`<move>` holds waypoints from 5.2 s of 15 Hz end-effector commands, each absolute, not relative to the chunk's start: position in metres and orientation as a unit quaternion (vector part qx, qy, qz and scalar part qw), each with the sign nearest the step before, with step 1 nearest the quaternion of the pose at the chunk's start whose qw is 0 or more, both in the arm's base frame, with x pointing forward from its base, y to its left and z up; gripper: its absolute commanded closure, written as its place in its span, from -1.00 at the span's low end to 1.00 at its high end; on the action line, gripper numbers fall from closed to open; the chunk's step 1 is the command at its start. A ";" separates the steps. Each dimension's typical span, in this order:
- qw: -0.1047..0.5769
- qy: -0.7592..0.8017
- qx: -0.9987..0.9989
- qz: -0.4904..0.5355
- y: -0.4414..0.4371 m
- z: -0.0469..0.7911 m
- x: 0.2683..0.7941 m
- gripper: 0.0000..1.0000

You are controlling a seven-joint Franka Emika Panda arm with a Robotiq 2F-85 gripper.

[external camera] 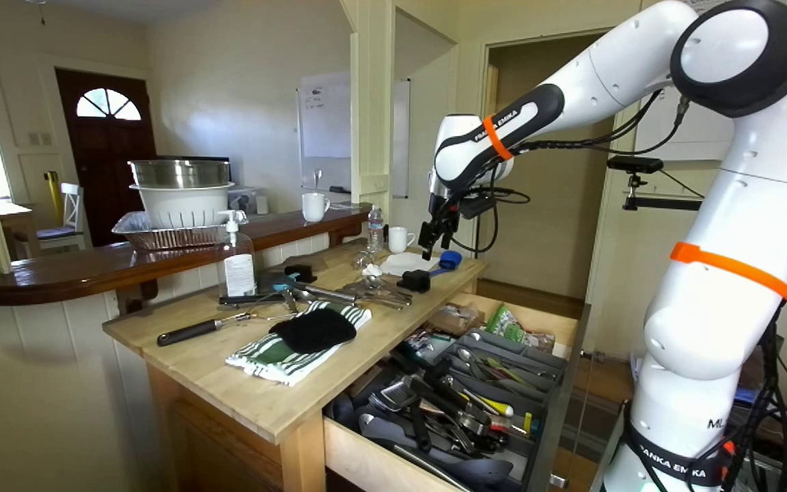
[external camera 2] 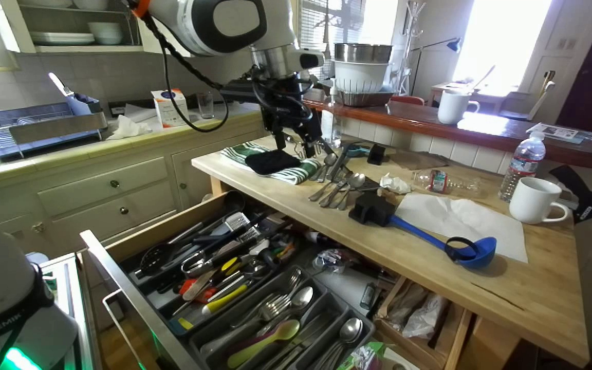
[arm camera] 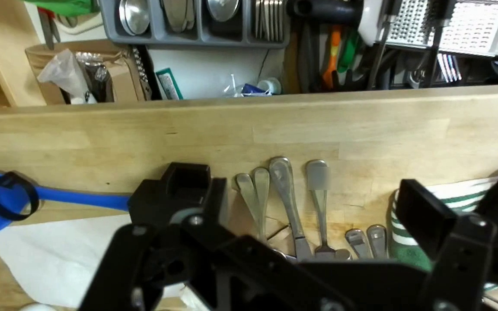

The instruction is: Move a spoon to the left

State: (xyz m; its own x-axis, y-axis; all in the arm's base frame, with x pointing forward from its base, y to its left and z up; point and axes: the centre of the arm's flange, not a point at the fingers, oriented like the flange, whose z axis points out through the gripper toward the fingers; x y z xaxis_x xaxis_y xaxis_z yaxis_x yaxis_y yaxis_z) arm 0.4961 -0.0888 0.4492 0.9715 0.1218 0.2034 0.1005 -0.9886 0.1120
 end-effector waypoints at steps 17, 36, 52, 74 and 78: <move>-0.031 0.102 0.989 0.098 -0.094 0.395 0.613 -1.00; -0.033 0.078 0.991 0.107 -0.147 0.360 0.673 -0.41; -0.054 0.084 0.991 0.084 -0.133 0.312 0.706 0.41; -0.053 0.095 0.990 0.089 -0.127 0.323 0.697 0.96; -0.053 0.096 0.990 0.089 -0.128 0.324 0.697 0.96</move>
